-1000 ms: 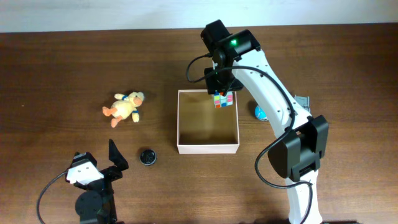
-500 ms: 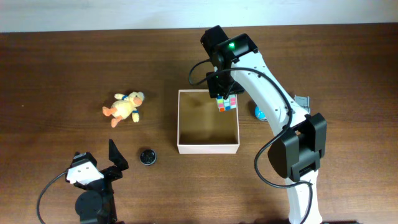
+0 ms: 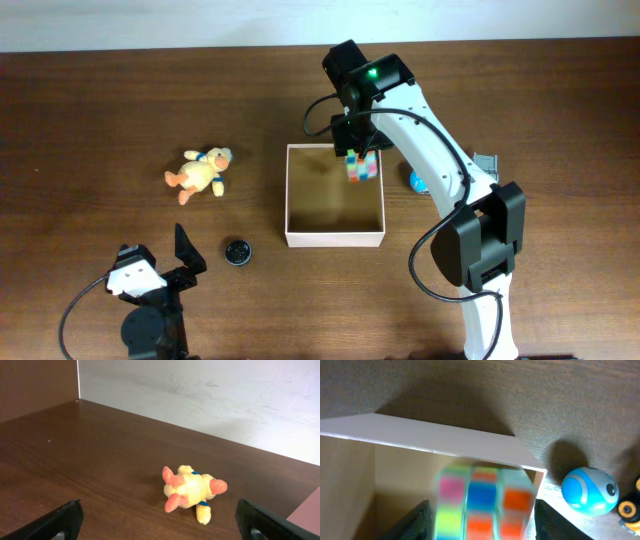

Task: Pack container
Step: 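Lower the cube into the box and open the right gripper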

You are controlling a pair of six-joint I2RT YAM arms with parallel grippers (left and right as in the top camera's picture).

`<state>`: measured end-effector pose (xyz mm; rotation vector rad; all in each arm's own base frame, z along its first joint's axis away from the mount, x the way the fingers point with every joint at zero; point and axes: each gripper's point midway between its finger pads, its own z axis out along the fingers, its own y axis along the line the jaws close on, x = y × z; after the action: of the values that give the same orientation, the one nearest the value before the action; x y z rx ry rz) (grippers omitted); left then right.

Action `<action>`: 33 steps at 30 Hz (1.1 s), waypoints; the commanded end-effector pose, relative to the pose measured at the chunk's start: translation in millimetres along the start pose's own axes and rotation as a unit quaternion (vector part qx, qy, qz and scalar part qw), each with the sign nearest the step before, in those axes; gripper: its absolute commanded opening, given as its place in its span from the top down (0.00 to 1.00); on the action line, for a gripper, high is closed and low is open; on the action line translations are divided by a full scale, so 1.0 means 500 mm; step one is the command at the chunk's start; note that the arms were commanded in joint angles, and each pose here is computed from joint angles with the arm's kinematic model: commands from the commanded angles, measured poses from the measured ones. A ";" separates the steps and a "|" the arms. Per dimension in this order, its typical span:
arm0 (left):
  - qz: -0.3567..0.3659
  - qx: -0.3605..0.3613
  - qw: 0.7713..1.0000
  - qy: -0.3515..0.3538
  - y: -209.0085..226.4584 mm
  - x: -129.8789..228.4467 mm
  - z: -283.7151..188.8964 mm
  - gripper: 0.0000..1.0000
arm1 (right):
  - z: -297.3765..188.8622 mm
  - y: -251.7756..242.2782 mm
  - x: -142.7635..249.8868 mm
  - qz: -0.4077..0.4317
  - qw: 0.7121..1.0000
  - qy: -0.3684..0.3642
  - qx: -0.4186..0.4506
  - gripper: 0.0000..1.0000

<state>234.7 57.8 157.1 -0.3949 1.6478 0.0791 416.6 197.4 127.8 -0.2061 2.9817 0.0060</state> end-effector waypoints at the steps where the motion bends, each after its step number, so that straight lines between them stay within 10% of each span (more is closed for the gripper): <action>1: 0.008 0.006 1.000 -0.002 -0.004 0.002 0.000 0.01 | 0.005 -0.005 0.000 0.004 1.000 0.000 0.009 0.38; 33: 0.008 0.006 1.000 -0.002 -0.004 0.002 0.000 0.01 | 0.023 0.142 0.064 -0.209 0.977 0.017 -0.045 0.30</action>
<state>234.7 57.8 157.1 -0.3949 1.6478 0.0791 380.1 268.9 124.8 -0.8213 2.8798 0.1021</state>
